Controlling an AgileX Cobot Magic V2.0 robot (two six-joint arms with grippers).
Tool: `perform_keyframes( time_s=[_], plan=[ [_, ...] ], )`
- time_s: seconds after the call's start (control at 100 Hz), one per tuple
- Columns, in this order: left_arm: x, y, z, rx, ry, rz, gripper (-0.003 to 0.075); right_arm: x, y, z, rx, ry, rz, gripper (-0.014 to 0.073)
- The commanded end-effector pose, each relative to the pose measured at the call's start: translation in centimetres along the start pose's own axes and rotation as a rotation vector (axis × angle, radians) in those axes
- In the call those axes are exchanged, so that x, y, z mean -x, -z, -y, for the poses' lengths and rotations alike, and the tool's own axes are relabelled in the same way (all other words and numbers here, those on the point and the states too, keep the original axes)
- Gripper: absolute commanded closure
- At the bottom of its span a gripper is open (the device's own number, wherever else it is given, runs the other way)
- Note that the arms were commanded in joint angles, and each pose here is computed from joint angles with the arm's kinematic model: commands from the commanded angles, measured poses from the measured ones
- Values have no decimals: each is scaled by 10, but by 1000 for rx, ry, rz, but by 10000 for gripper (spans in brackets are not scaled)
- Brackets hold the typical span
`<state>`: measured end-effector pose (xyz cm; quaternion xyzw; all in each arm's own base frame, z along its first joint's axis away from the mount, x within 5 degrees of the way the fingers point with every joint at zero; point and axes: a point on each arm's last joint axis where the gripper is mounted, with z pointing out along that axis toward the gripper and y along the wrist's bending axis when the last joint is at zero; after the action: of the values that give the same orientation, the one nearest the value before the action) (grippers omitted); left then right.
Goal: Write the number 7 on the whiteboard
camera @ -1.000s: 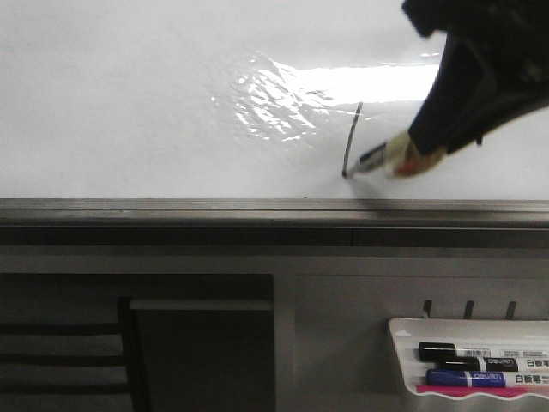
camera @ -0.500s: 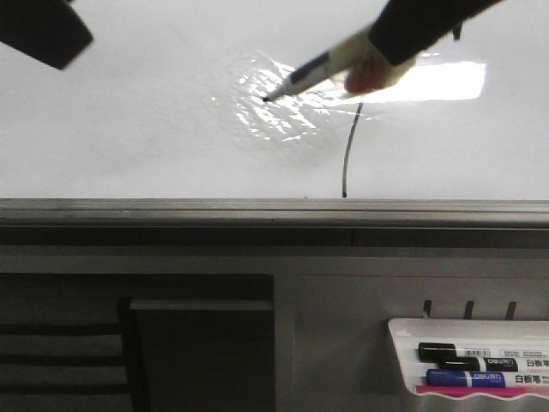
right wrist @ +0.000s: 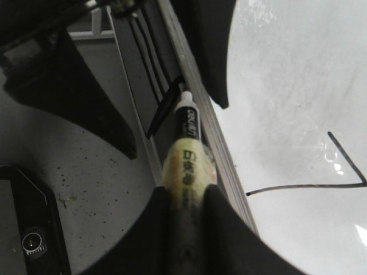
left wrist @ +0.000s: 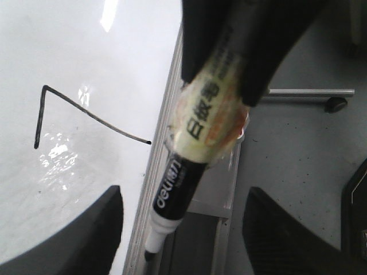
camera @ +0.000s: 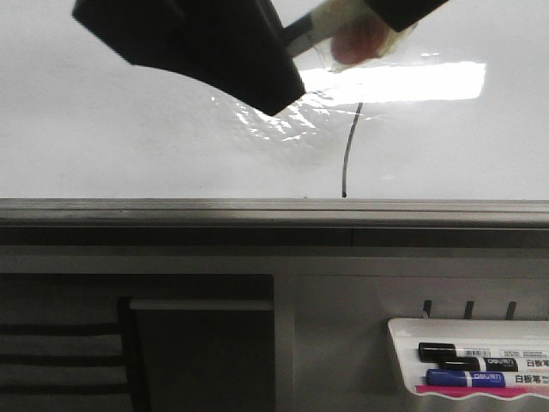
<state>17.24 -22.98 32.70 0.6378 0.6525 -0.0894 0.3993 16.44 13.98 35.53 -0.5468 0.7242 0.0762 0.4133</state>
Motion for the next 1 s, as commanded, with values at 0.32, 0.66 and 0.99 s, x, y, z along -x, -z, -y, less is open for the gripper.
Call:
perform_keyframes(
  time_s=[0.32,0.66,0.99],
  plan=[
    [18,9,-8,70,-25,120,532,12,13,7,-69,143,79,648],
    [18,9,-7,68,-26,117,708,12,11,6,-61,137,75,648],
    [18,9,-7,66,-18,116,741,10,11,5,-46,141,53,611]
  ],
)
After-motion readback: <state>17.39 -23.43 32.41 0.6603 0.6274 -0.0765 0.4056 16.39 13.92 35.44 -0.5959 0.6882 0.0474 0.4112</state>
